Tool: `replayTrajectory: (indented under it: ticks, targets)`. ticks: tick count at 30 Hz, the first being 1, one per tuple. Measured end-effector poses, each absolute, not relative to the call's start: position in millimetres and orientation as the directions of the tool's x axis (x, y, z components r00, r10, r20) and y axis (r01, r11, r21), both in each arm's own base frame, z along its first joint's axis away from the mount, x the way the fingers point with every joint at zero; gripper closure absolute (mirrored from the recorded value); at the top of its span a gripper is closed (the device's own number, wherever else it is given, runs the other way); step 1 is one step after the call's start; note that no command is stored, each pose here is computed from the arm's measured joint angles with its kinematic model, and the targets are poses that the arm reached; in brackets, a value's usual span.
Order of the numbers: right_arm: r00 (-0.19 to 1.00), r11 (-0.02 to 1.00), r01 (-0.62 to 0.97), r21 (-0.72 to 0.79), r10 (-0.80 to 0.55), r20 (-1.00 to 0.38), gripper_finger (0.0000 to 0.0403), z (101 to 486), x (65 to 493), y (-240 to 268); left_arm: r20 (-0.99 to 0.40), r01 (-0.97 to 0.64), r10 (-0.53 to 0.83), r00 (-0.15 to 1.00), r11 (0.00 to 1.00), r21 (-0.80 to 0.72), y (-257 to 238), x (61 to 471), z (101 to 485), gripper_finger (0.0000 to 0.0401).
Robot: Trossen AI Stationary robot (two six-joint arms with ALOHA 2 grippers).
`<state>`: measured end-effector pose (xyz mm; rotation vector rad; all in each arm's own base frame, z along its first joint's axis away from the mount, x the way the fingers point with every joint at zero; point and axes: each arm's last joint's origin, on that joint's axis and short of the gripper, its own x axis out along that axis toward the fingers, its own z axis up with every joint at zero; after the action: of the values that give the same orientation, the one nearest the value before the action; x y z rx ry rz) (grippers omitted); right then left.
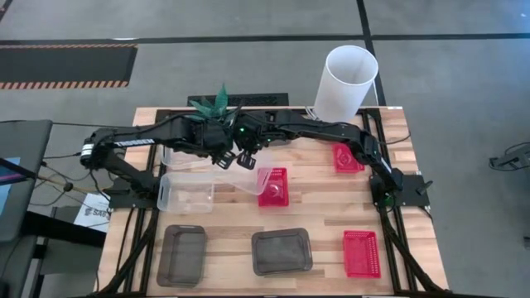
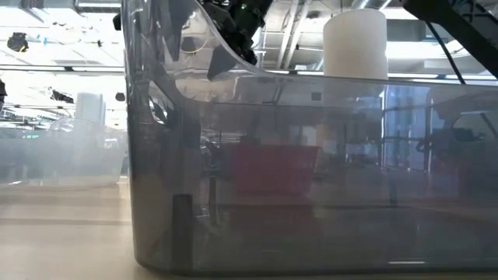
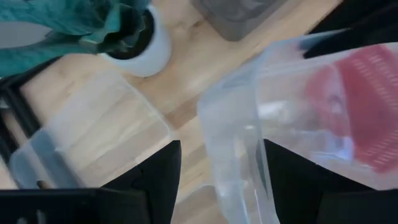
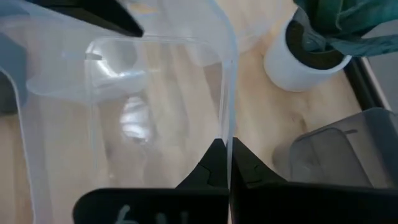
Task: Stack baskets by color
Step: Stack the right transparent bin on the top left transparent bin
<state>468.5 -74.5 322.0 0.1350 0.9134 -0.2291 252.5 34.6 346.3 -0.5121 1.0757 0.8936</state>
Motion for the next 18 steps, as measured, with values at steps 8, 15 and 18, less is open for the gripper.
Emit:
replayTrajectory:
  ticks: [8, 15, 18]
  targets:
    - [0.606, 0.966, 0.254, 0.039, -0.127, -0.786, 0.0401, 323.1, 469.6, -76.6, -0.912, -0.809, 0.37, 0.175, 0.583, 0.081, 35.1, 251.5, 344.5, 0.0284]
    - [0.618, 0.968, 0.245, 0.05, -0.116, -0.778, 0.0395, 323.8, 470.6, -76.4, -0.919, -0.774, 0.348, 0.186, 0.628, 0.081, 34.4, 252.3, 344.4, 0.0394]
    - [0.623, 0.971, 0.23, 0.069, -0.093, -0.776, 0.0381, 324.0, 470.7, -77.1, -0.92, -0.768, 0.341, 0.193, 0.636, 0.074, 34.4, 253.0, 344.3, 0.0399]
